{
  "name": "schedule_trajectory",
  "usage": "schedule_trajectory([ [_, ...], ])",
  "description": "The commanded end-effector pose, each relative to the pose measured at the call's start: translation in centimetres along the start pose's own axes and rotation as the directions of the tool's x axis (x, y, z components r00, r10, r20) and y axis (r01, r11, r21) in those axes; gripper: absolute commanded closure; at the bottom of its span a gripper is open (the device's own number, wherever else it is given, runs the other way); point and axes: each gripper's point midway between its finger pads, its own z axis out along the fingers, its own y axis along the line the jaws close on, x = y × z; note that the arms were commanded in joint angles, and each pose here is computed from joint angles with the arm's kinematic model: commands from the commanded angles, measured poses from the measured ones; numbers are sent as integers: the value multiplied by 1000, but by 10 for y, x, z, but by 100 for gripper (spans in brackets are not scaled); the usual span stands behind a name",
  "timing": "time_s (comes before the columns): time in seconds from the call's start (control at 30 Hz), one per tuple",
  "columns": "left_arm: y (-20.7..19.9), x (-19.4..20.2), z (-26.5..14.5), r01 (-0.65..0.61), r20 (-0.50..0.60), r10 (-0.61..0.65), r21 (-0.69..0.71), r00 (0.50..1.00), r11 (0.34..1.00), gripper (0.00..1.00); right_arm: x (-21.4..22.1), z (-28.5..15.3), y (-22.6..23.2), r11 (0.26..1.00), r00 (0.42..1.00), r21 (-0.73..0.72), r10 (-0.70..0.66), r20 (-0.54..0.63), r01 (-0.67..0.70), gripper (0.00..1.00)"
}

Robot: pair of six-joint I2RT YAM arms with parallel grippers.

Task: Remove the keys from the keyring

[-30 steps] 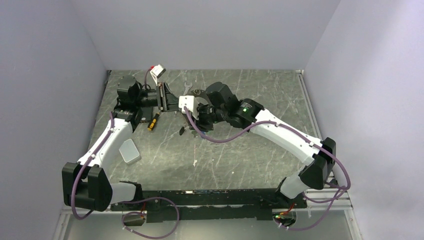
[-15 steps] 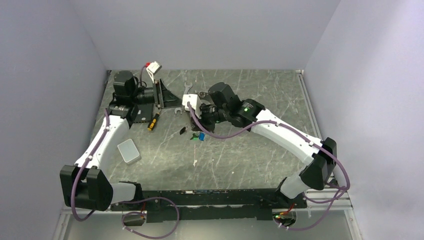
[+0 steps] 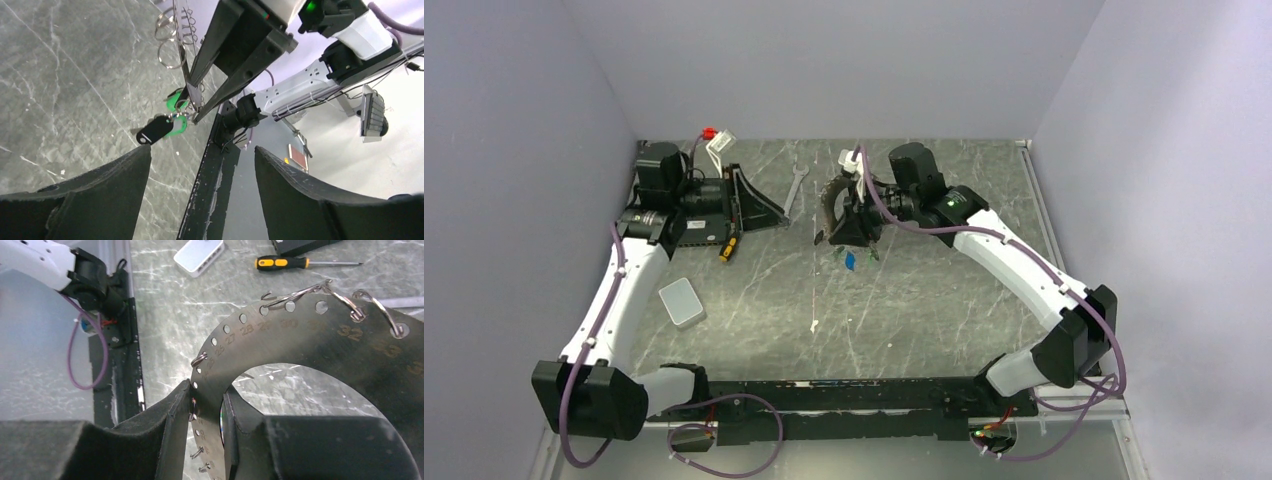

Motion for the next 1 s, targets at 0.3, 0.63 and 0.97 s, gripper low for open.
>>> schedule_trajectory([
  [0.3,-18,64,22,-240,-153,257,124,954,963,16,-36,-20,47,981,990,-188,-28,137,54,100],
  [0.63,-6,71,50,-306,-178,331,152,927,940,21,-34,-20,62,961,990,-265,-41,136,76,100],
  [0.97,-13,75,63,-262,-171,306,238,936,935,5,-32,-18,71,948,991,-307,-47,129,85,100],
])
